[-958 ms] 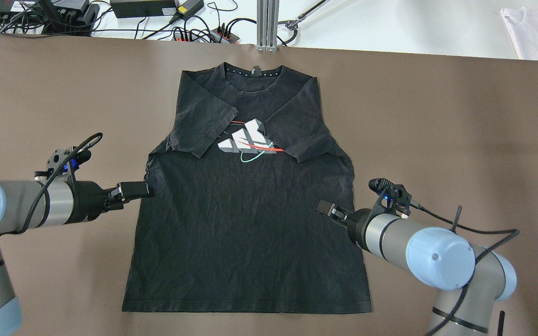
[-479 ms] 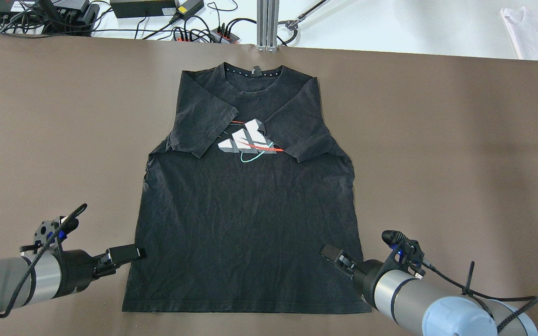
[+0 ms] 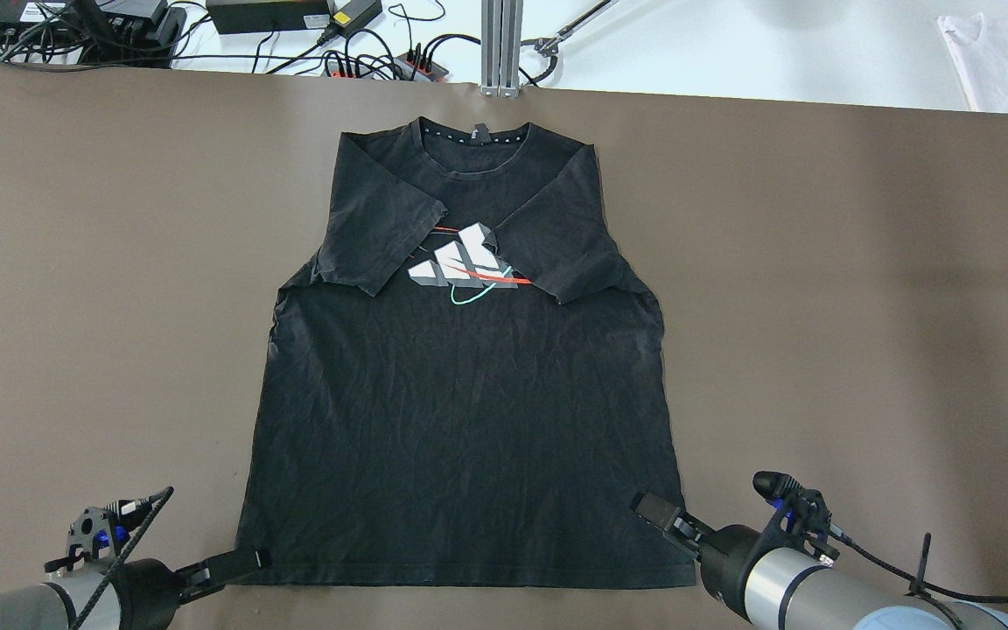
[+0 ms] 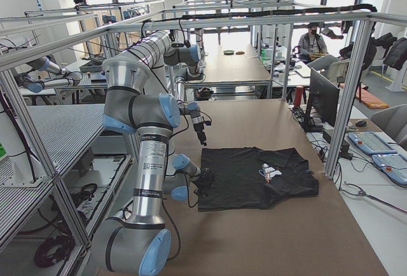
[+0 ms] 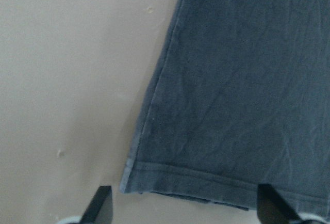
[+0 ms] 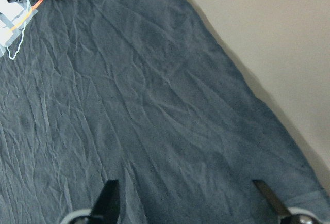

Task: Fold clothes
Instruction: 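Move both grippers to the hem corners nearest the robot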

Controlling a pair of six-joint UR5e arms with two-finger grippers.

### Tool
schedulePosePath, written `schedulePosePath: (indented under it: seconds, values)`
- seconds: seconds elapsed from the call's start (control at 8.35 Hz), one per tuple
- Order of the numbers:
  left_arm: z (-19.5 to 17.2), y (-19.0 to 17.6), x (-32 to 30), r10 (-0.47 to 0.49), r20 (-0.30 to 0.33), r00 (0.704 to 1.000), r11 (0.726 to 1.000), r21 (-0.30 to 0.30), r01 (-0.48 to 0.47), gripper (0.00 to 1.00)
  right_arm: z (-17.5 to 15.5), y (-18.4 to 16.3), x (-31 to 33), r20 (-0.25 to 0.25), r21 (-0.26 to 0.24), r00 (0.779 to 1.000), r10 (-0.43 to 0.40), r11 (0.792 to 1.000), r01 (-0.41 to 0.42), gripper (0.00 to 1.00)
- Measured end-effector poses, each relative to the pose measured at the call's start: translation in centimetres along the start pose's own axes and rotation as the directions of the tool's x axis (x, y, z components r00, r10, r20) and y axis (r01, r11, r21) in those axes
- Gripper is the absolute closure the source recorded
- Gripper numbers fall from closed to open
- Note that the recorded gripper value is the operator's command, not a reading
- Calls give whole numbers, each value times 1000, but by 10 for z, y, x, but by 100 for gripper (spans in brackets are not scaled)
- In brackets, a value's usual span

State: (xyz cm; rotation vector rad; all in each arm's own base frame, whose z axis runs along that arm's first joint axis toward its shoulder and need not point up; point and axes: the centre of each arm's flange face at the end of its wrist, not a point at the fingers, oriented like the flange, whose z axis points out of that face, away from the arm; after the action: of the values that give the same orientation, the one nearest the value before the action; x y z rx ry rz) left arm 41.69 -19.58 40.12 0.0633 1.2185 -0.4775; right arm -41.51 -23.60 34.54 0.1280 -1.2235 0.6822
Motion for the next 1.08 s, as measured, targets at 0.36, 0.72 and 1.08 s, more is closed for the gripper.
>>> schedulePosePath:
  seconds: [0.36,0.72,1.08]
  values:
    - [14,9,-17,23,35,999,1000,7,-23,51,11,-2,16,7,-4,1000,-13,1000,13,9]
    - [17,11,-19,42,38,998,999,3,-42,51,16,-3,20,18,-8,1000,-15,1000,15,9]
    - [18,11,-20,51,42,998,999,4,-51,51,16,-3,21,18,-8,1000,-15,1000,16,8]
